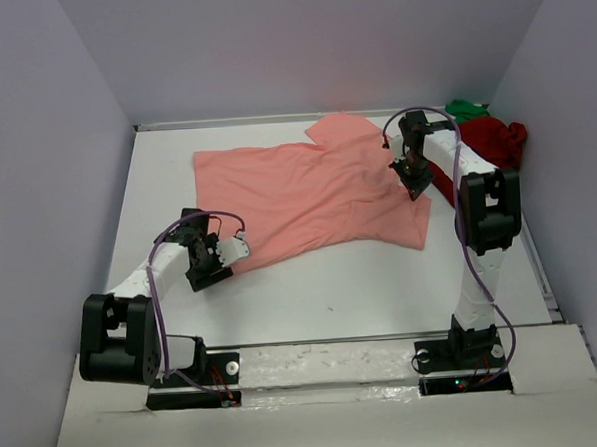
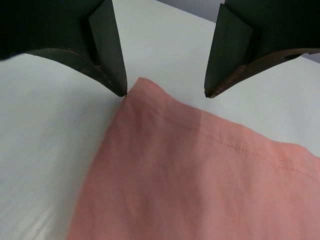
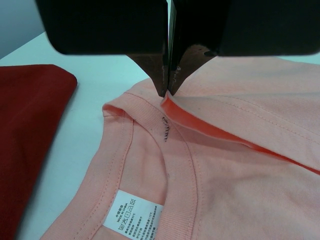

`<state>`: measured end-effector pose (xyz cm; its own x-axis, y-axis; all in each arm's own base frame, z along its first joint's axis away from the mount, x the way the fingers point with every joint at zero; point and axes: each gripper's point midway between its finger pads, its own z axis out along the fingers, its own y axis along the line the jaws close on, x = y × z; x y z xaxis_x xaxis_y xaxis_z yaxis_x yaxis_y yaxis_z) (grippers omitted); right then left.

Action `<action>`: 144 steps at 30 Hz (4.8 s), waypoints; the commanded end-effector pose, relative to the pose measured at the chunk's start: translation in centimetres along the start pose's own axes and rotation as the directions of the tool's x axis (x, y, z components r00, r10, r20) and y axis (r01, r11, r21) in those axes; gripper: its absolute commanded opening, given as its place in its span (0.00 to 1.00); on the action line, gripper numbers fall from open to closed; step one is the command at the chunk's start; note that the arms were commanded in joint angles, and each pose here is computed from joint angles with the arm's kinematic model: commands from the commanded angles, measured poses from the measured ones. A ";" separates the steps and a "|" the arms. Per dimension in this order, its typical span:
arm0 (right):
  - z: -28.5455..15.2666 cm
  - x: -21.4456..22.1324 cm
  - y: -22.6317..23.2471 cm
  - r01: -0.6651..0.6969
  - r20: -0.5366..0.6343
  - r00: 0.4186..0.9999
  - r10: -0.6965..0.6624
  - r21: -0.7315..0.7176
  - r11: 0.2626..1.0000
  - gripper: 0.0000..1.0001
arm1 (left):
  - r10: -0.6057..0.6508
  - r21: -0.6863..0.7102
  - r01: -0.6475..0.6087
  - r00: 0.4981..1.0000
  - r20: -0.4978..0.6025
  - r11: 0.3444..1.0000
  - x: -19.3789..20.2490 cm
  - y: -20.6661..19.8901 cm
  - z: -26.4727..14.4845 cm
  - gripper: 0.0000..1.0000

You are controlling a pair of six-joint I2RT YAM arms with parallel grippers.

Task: Fold and stack the t-shirts
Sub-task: Fold the tshirt

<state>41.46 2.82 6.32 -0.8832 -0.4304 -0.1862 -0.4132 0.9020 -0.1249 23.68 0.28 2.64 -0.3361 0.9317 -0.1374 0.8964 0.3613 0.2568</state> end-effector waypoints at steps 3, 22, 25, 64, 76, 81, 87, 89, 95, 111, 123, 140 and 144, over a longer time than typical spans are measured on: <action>-1.5 -0.6 -0.8 -0.009 0.030 1.000 0.009 0.025 1.000 0.00 | 0.017 0.082 -0.015 0.999 -0.028 0.997 0.8 -2.3 0.3 0.71; -1.8 -0.6 -0.8 -0.010 0.035 0.999 0.009 0.025 1.000 0.00 | -0.038 0.003 0.038 0.999 -0.004 0.999 -0.3 -0.3 -0.6 0.05; -1.9 -0.7 -0.8 -0.009 0.039 0.999 0.008 0.026 1.000 0.00 | -0.060 -0.059 0.061 0.998 0.015 0.996 -0.7 0.9 -1.0 0.02; -4.3 -4.4 -2.3 -0.008 0.182 0.983 -0.006 0.076 0.997 0.00 | -0.247 -0.518 0.320 0.947 0.208 0.793 -3.0 11.4 -7.7 0.00; -4.9 -6.9 -3.9 -0.008 0.249 0.968 -0.027 0.138 0.990 0.00 | -0.245 -0.511 0.306 0.952 0.186 0.803 -5.2 11.0 -5.5 0.00; -5.3 -8.5 -4.4 -0.013 0.286 0.958 -0.031 0.151 0.988 0.00 | -0.255 -0.531 0.311 0.951 0.178 0.789 -5.6 11.4 -4.9 0.00; -6.1 -9.9 -4.6 -0.002 0.330 0.943 -0.048 0.150 0.989 0.00 | -0.292 -0.563 0.345 0.938 0.185 0.751 -5.9 12.6 -4.5 0.00; -6.2 -10.2 -4.7 0.003 0.338 0.939 -0.054 0.151 0.989 0.00 | -0.306 -0.577 0.357 0.933 0.188 0.734 -5.9 13.0 -4.6 0.00; -6.2 -10.9 -5.1 0.019 0.352 0.933 -0.080 0.172 0.985 0.00 | -0.329 -0.615 0.365 0.928 0.176 0.699 -6.0 13.5 -4.0 0.00; -4.1 -12.0 -5.8 0.037 0.343 0.934 -0.103 0.194 0.980 0.00 | -0.353 -0.726 0.362 0.919 0.174 0.585 -6.4 15.2 -3.5 0.00; -2.5 -11.2 -5.5 0.050 0.304 0.947 -0.106 0.188 0.981 0.00 | -0.327 -0.776 0.313 0.934 0.146 0.548 -8.0 16.9 -3.2 0.00; -1.2 -11.2 -6.1 0.057 0.277 0.954 -0.116 0.211 0.976 0.00 | -0.321 -0.846 0.285 0.936 0.144 0.450 -9.2 18.7 -2.7 0.00; -0.7 -11.7 -5.6 0.066 0.278 0.953 -0.124 0.208 0.976 0.00 | -0.322 -0.859 0.271 0.937 0.133 0.434 -9.4 19.1 -2.5 0.00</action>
<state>51.92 2.70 8.20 -0.7639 -0.5234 -0.3775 -0.4376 0.8500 -0.2932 41.34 -0.99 8.13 -0.5809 0.7754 -0.2476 0.1920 0.4262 0.8840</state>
